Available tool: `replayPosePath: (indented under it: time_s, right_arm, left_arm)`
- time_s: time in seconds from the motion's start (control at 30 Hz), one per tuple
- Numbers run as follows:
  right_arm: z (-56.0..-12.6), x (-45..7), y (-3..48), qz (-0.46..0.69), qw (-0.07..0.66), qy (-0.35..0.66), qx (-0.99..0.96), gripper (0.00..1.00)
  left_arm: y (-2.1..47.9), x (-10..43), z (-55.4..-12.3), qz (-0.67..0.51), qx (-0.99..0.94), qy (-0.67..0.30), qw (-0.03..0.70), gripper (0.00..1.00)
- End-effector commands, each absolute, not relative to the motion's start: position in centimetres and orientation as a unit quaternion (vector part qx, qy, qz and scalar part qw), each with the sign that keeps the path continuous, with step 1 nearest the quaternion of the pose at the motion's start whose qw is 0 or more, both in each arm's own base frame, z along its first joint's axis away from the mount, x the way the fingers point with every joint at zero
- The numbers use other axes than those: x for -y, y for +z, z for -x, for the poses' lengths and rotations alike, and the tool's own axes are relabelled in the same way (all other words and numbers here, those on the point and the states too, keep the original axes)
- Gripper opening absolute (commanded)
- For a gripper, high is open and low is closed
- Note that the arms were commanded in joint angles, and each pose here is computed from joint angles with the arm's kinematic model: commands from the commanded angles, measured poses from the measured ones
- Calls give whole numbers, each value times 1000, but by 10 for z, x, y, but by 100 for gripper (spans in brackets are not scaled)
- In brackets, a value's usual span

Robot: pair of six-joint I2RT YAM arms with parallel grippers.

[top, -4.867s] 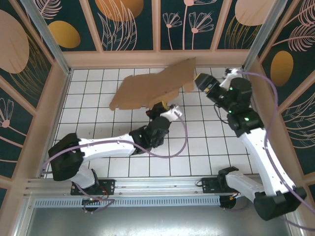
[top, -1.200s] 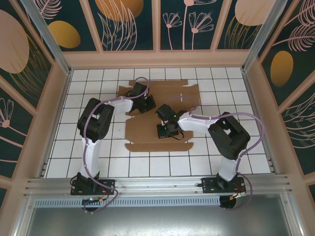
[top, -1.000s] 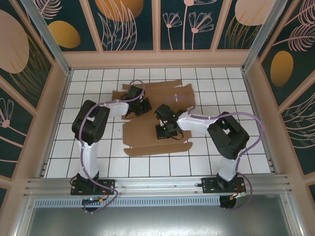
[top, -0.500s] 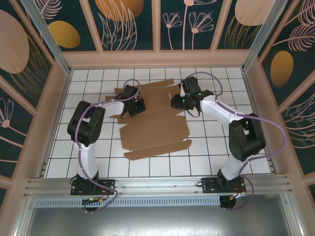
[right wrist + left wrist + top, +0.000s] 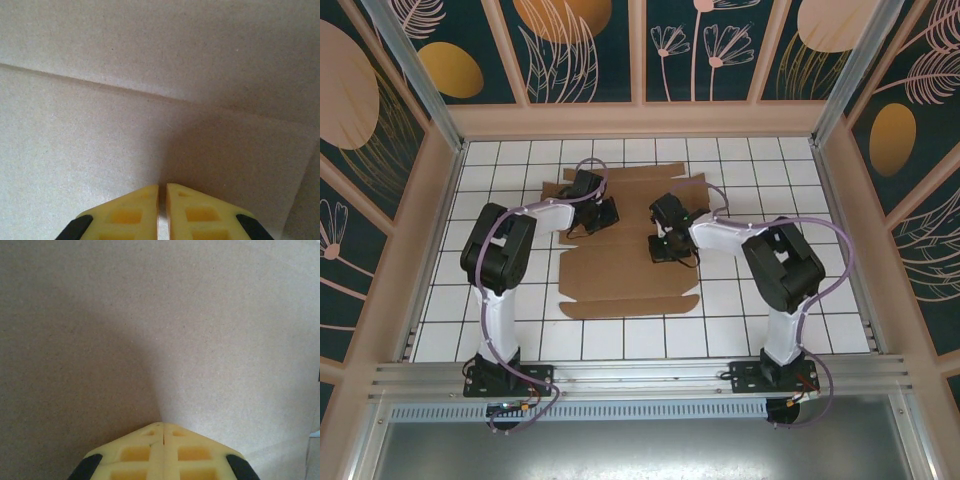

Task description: Fold the paper box

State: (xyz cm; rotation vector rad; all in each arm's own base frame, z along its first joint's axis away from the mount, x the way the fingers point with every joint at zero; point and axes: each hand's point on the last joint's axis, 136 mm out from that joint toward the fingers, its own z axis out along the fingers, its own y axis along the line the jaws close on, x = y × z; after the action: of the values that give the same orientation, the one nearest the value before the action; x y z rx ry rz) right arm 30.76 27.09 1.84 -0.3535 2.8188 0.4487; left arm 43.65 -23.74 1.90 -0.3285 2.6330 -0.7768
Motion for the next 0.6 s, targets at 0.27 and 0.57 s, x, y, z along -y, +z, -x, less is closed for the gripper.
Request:
replayPosePath:
  time_s: [0.27, 0.57]
  right_arm:
    - [-251, -251, 7, 103, 64, 151, -981, 17]
    - [-305, -279, 114, 89, 171, 214, -958, 31]
  left_arm:
    - [11, 226, -394, 137, -936, -281, 159, 0]
    - [95, 253, -437, 84, -913, -332, 219, 0]
